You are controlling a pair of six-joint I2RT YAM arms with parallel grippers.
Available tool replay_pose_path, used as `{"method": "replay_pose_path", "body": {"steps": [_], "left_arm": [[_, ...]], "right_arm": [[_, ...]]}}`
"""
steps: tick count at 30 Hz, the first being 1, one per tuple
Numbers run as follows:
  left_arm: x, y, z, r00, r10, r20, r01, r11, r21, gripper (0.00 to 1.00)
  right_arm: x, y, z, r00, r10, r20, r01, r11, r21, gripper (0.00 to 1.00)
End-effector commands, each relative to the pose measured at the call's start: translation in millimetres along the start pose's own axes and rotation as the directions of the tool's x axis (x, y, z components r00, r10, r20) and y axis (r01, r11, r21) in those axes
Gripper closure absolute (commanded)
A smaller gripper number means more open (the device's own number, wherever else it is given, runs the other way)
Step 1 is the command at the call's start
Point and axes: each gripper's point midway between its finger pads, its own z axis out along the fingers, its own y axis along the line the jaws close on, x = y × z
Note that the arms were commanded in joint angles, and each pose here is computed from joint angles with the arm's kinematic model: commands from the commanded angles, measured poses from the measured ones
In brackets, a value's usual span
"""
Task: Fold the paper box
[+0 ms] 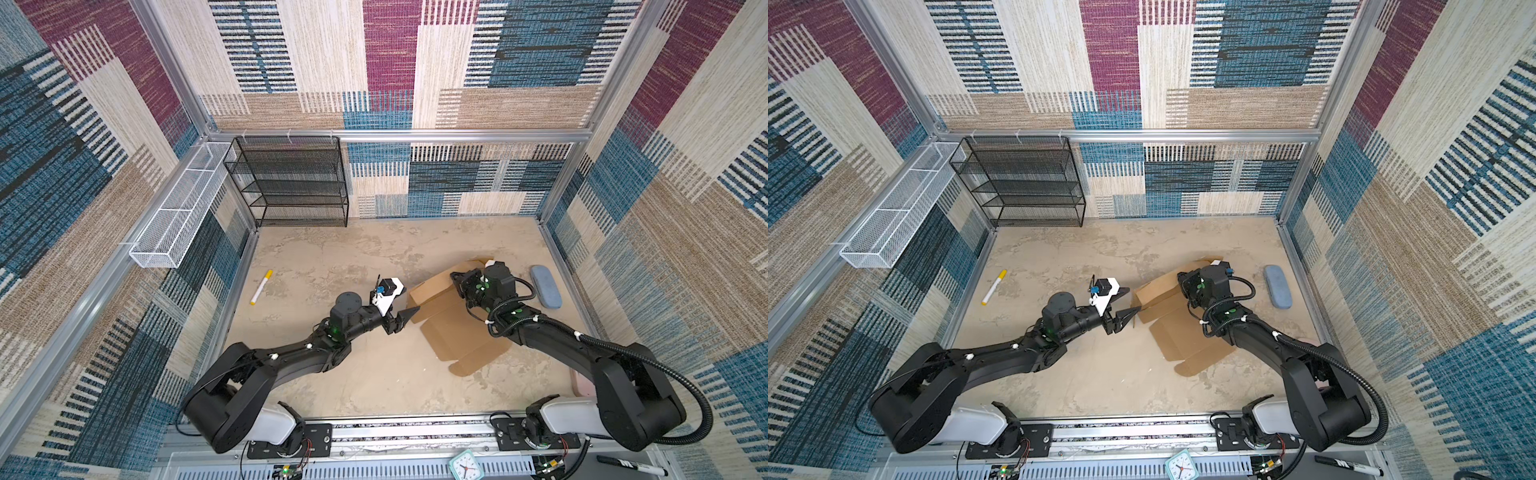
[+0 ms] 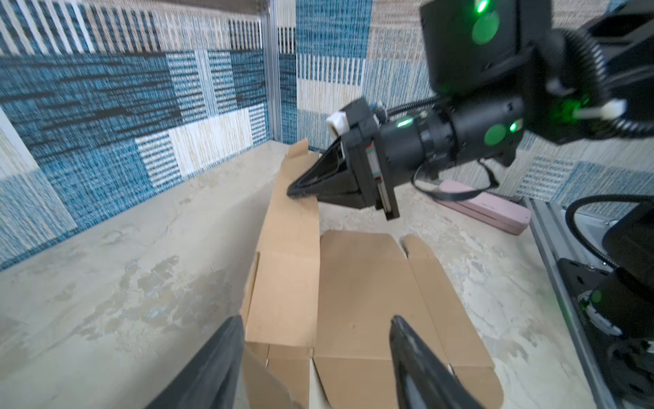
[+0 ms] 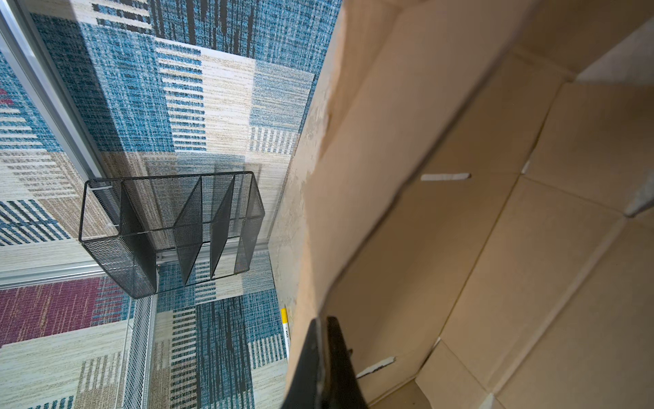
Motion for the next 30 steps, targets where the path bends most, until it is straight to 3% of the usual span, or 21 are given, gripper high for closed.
{"method": "replay_pose_path", "body": {"steps": [1, 6, 9, 13, 21, 30], "left_arm": [[-12, 24, -12, 0.999, 0.035, -0.005, -0.035, 0.988, -0.153, 0.28], [5, 82, -24, 0.989, 0.061, -0.133, -0.112, 0.901, -0.42, 0.24], [34, 101, -16, 0.961, 0.018, -0.276, -0.143, 0.887, -0.44, 0.25], [57, 116, -11, 0.946, -0.02, -0.324, -0.145, 0.868, -0.475, 0.25], [84, 90, 3, 0.937, -0.106, -0.333, -0.019, 0.936, -0.351, 0.27], [100, 75, 20, 0.928, -0.123, -0.353, 0.021, 0.96, -0.28, 0.27]], "right_arm": [[10, -55, -4, 0.999, 0.018, -0.033, -0.01, 0.977, 0.215, 1.0], [10, -53, -4, 0.999, 0.021, -0.033, -0.013, 0.978, 0.209, 1.0], [11, -52, -4, 0.999, 0.023, -0.037, -0.015, 0.979, 0.205, 1.0], [13, -53, -3, 0.999, 0.029, -0.045, -0.019, 0.979, 0.204, 1.0], [12, -53, -6, 0.999, 0.031, -0.04, -0.022, 0.98, 0.199, 1.0], [15, -51, -5, 0.998, 0.036, -0.055, -0.025, 0.981, 0.191, 1.0]]}}
